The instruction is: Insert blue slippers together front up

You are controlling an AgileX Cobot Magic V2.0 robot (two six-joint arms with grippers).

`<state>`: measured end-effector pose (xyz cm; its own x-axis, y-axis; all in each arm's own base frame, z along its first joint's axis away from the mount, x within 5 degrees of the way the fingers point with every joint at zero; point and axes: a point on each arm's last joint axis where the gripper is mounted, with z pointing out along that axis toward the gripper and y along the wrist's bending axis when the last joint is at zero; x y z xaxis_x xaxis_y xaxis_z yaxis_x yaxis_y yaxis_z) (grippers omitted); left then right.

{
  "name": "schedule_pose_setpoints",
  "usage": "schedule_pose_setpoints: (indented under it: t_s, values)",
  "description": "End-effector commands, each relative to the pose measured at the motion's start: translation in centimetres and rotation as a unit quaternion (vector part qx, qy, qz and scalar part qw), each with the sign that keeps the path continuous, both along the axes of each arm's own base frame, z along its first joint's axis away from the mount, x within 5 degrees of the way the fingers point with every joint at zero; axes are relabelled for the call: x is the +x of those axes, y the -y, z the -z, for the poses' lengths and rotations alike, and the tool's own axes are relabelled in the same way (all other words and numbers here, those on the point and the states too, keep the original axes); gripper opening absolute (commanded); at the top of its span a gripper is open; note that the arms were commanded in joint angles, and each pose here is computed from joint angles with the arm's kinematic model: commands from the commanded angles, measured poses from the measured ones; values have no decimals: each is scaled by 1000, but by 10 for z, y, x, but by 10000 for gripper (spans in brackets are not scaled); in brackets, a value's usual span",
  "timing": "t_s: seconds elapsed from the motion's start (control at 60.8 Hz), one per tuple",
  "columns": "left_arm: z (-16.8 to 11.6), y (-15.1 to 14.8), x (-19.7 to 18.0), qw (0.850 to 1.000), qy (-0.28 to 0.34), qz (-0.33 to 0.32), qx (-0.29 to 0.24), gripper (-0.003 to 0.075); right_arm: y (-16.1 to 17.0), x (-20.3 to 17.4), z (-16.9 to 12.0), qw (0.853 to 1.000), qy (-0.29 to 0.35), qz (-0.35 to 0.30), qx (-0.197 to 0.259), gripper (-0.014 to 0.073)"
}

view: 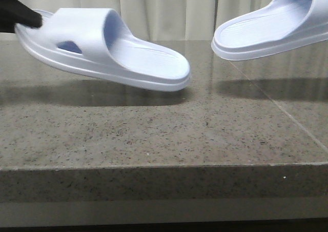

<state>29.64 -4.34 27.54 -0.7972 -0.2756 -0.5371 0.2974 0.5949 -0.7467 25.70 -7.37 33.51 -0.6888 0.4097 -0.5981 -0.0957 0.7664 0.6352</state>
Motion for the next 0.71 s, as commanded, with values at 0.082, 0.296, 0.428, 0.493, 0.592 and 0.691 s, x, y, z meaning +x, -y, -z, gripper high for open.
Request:
schedule_pose_setpoints:
  t_s: [0.082,0.296,0.428,0.493,0.592,0.691]
  values:
    - [-15,33,0,999,31,-25,-16,-20,-9,-4,-16,998,39,-4,55,-117]
    - [-12,57,-1,998,42,-35,12,-20,-15,-2,-6,998,30,2,60,-117]
    - [-6,59,-4,999,39,-19,32,-20,-24,1,-3,998,26,-9,60,-117]
    - [-2,58,-5,998,35,-21,38,-20,-29,2,-3,998,26,-17,59,-117]
    - [2,57,-6,998,31,-24,47,-20,-32,3,-3,998,27,-21,58,-117]
    - [3,56,-6,998,32,-24,55,-20,-31,4,-2,998,28,-15,54,-117]
